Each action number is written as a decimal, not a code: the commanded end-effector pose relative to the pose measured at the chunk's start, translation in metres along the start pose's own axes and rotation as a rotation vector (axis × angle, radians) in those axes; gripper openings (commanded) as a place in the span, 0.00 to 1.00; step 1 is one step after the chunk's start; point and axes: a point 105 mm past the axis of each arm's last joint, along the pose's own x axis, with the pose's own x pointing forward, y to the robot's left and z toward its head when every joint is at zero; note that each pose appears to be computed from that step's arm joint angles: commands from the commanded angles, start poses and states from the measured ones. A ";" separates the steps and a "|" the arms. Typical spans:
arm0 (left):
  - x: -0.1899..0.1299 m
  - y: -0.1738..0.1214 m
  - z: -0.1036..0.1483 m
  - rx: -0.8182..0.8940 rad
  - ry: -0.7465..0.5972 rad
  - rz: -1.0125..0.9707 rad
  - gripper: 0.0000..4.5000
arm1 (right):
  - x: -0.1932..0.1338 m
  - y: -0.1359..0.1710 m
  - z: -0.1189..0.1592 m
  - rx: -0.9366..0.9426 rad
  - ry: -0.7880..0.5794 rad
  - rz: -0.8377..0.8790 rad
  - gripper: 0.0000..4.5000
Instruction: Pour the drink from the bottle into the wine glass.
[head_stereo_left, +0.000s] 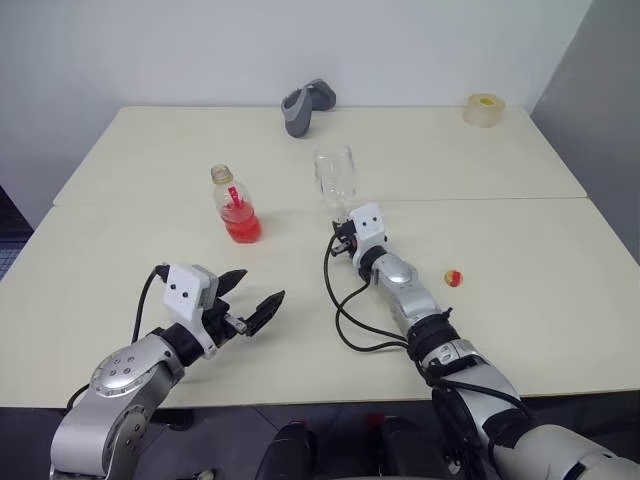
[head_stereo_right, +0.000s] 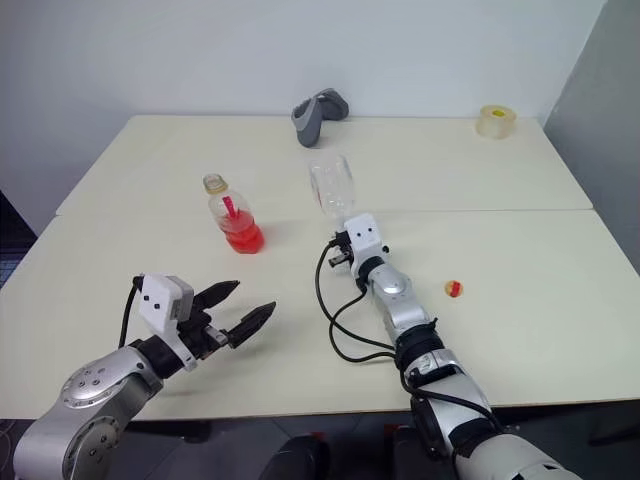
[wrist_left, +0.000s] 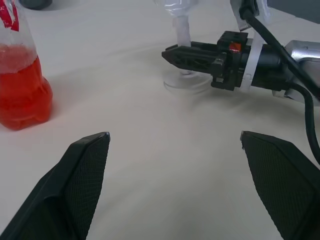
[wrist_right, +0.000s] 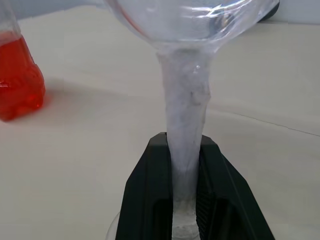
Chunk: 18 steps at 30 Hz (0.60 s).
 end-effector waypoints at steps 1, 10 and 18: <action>0.005 -0.001 0.007 0.018 -0.028 -0.016 1.00 | -0.016 -0.011 -0.014 -0.032 0.087 -0.021 0.06; 0.008 -0.001 0.007 0.011 -0.039 -0.016 1.00 | -0.036 -0.027 -0.001 -0.013 0.123 -0.046 0.06; 0.011 -0.002 0.007 0.005 -0.051 -0.013 1.00 | -0.003 -0.003 0.044 0.001 -0.084 0.019 0.06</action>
